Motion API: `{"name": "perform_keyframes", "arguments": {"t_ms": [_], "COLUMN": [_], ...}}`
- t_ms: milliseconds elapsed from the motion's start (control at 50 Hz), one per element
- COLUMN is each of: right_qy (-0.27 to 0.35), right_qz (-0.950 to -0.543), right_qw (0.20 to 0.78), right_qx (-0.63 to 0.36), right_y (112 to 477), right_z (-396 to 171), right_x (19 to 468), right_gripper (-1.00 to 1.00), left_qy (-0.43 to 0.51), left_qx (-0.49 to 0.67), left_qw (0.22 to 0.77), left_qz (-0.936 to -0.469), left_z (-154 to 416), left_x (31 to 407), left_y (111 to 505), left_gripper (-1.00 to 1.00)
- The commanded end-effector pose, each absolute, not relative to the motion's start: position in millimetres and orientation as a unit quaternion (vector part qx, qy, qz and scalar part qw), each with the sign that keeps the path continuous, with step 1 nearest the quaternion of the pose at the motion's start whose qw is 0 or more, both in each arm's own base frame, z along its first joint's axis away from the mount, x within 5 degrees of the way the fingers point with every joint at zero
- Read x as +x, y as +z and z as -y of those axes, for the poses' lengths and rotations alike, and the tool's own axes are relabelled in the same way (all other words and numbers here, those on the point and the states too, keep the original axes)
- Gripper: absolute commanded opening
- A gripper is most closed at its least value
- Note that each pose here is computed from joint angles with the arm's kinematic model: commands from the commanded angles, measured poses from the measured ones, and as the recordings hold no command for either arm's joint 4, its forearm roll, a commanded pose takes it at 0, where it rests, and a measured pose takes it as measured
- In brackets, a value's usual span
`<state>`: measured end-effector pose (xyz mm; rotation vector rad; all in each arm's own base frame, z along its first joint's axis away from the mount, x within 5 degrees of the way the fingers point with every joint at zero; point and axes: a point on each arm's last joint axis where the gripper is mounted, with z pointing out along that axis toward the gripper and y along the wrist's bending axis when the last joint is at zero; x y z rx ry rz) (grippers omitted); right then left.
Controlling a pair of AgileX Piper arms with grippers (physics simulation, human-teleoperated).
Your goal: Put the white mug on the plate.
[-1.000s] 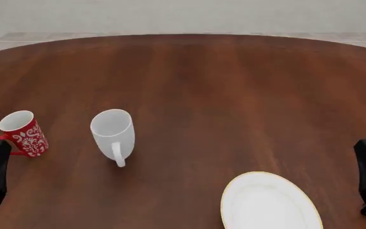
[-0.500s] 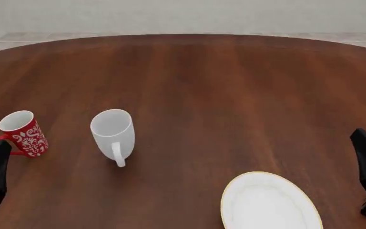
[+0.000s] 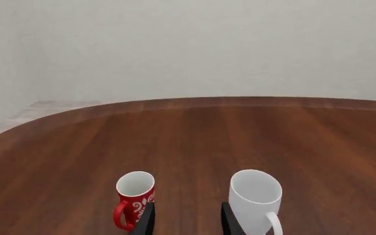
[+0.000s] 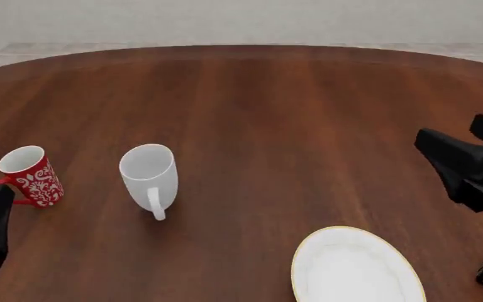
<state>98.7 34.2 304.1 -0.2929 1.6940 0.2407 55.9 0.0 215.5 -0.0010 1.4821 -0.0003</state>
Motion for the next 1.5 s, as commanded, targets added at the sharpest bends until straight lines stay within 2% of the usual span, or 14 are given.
{"name": "perform_keyframes", "arguments": {"t_ms": [20, 440, 620, 1100, 1320, 1500], "right_qy": [0.155, 0.165, 0.163, 0.222, 0.259, 0.263], "right_qz": [-0.769, -0.805, -0.808, -0.827, -0.840, -0.845], "right_qw": [0.591, 0.506, 0.489, 0.445, 0.408, 0.396], "right_qx": [-0.187, -0.263, -0.284, -0.260, -0.246, -0.246], "right_y": [322, 333, 332, 307, 288, 281], "right_z": [-66, -119, -137, -191, -219, -228], "right_x": [123, 163, 176, 198, 193, 193], "right_gripper": [1.00, 1.00, 1.00, 1.00, 1.00, 1.00], "left_qy": [0.000, 0.001, 0.001, 0.000, 0.000, 0.000], "left_qx": [0.000, 0.001, 0.000, -0.001, 0.000, 0.000], "left_qw": [0.738, 0.739, 0.739, 0.738, 0.738, 0.738], "left_qz": [-0.675, -0.674, -0.674, -0.675, -0.675, -0.675], "left_z": [0, 0, 0, 0, 0, 0], "left_x": [56, 56, 56, 56, 56, 56], "left_y": [214, 216, 215, 215, 216, 215], "left_gripper": [1.00, 1.00, 1.00, 1.00, 1.00, 1.00]}}
